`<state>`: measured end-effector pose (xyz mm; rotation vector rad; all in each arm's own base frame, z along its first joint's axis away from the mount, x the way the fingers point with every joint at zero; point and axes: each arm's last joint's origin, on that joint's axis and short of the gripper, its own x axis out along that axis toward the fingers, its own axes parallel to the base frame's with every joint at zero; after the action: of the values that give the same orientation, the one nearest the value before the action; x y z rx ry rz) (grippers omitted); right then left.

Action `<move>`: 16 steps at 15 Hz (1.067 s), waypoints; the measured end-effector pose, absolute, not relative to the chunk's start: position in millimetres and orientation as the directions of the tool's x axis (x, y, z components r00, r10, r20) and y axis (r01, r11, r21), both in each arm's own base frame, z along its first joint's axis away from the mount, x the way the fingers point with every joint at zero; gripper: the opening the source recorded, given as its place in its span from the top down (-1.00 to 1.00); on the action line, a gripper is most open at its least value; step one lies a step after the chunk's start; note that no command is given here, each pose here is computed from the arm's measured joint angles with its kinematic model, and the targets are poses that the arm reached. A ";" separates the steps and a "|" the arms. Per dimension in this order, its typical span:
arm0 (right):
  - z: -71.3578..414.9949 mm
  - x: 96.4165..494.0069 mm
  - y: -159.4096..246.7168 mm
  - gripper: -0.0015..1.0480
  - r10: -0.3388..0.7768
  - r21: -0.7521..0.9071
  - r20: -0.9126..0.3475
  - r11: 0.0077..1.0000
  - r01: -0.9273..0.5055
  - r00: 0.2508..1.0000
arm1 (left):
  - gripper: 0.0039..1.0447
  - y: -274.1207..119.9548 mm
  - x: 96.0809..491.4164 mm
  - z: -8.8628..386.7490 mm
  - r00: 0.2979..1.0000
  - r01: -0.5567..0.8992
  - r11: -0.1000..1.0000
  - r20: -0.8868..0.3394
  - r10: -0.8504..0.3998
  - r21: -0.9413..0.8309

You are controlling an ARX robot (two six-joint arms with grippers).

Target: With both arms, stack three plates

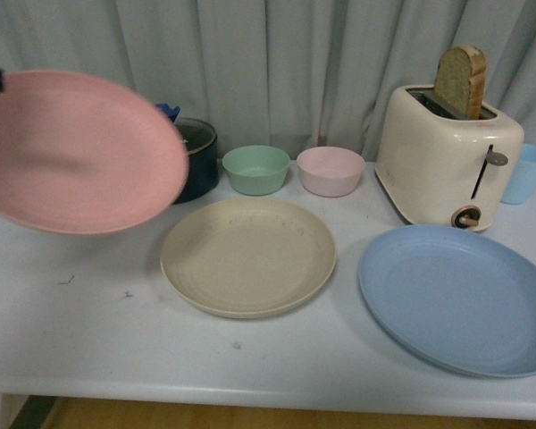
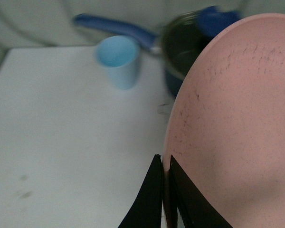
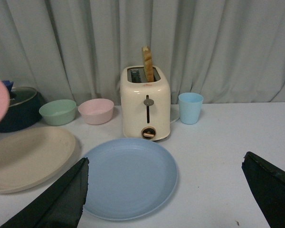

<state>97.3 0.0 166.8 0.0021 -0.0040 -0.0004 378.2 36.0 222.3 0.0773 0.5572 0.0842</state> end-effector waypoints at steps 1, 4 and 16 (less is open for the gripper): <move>166.8 97.3 0.0 -0.87 -0.001 0.002 0.004 1.000 0.001 1.000 | 0.96 4.2 379.6 222.1 0.856 0.028 0.997 -0.516 0.015 0.076; 166.8 97.3 0.0 -0.87 0.000 0.002 0.004 1.000 0.000 1.000 | 0.96 -76.8 385.7 187.1 0.817 0.190 0.981 -0.560 -0.135 0.041; 166.8 97.3 0.0 -0.87 0.000 0.002 0.004 1.000 0.000 1.000 | 0.96 -79.3 419.0 118.3 0.773 -0.031 0.989 -0.630 -0.069 -0.147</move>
<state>97.3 0.0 166.8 0.0021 -0.0040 -0.0004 419.0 -79.3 118.3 -0.1520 0.6869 -0.0210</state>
